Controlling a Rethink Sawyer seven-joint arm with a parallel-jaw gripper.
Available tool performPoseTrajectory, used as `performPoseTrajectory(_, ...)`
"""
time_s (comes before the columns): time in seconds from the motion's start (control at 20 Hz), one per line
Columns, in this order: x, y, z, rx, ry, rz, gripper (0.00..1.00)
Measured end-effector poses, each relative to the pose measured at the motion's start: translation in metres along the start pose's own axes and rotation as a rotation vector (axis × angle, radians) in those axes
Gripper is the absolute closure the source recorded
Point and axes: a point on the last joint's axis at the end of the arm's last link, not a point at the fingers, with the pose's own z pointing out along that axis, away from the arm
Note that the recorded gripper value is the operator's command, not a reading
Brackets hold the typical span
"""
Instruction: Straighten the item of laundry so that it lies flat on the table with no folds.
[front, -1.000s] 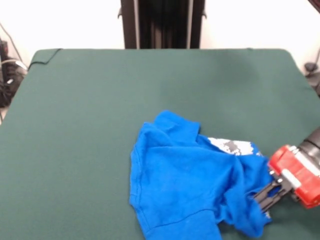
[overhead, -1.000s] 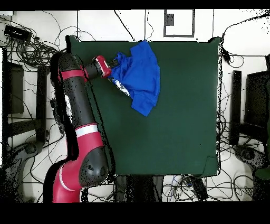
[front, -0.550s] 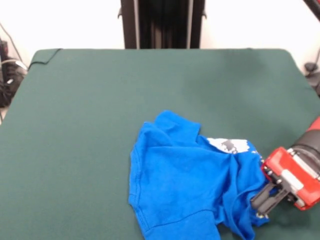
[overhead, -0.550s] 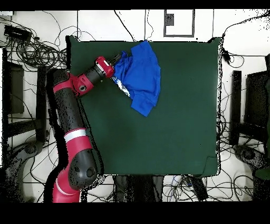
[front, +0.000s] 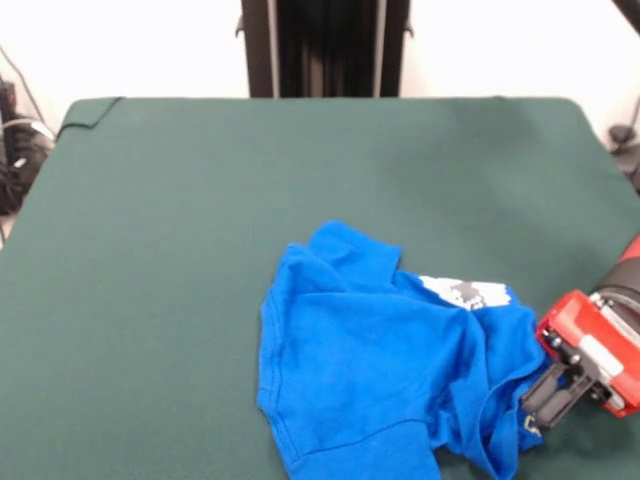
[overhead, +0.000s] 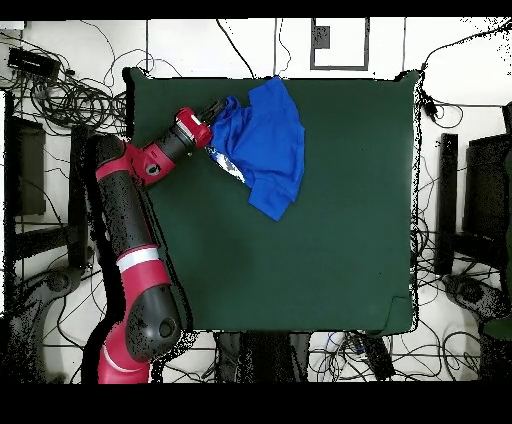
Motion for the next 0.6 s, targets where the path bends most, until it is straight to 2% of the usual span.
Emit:
performPoseTrajectory(0.1, 0.000, 0.000, 0.000, 0.003, 0.007, 0.003, 1.00)
performPoseTrajectory(0.25, 0.004, -0.004, 0.003, 0.041, 0.100, 0.047, 1.00)
performPoseTrajectory(0.3, 0.005, -0.006, 0.005, 0.066, 0.161, 0.077, 1.00)
performPoseTrajectory(0.35, 0.007, -0.010, 0.010, 0.112, 0.272, 0.129, 1.00)
performPoseTrajectory(0.45, 0.011, -0.014, 0.014, 0.163, 0.391, 0.183, 1.00)
performPoseTrajectory(0.6, 0.005, -0.016, 0.020, 0.200, 0.476, 0.232, 1.00)
